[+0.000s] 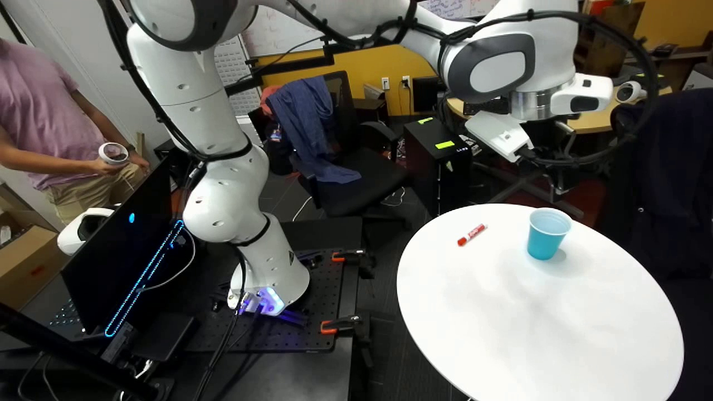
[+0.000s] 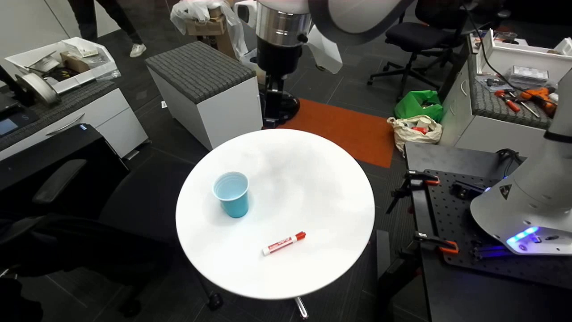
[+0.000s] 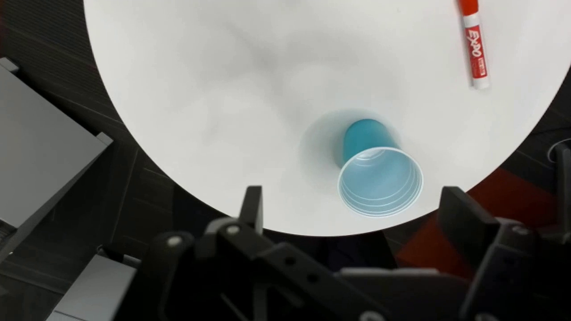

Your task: Move the cup to the opposite side of the table

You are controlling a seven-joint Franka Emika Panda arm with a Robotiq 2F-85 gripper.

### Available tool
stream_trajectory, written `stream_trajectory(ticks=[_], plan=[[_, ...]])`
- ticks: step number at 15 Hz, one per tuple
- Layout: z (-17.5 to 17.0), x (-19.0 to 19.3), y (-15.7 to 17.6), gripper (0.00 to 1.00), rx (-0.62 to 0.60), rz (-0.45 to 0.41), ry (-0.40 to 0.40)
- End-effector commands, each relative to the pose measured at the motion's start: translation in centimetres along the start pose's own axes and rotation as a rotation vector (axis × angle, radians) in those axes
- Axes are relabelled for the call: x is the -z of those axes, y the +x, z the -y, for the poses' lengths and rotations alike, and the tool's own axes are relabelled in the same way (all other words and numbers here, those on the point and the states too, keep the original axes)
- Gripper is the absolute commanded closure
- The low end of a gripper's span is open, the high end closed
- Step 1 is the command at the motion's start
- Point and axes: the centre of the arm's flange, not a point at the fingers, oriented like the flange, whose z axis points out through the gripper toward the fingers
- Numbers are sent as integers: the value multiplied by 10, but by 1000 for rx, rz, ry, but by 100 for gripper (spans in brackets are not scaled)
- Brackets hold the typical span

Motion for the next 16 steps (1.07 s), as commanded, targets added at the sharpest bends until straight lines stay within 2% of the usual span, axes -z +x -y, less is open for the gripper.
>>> stream_trajectory(ticks=[1, 6, 12, 16], plan=[[-12, -28, 34, 0, 32, -40, 5], [-12, -64, 52, 0, 50, -34, 22], [1, -87, 70, 0, 91, -24, 82], [-1, -101, 81, 0, 122, -8, 68]])
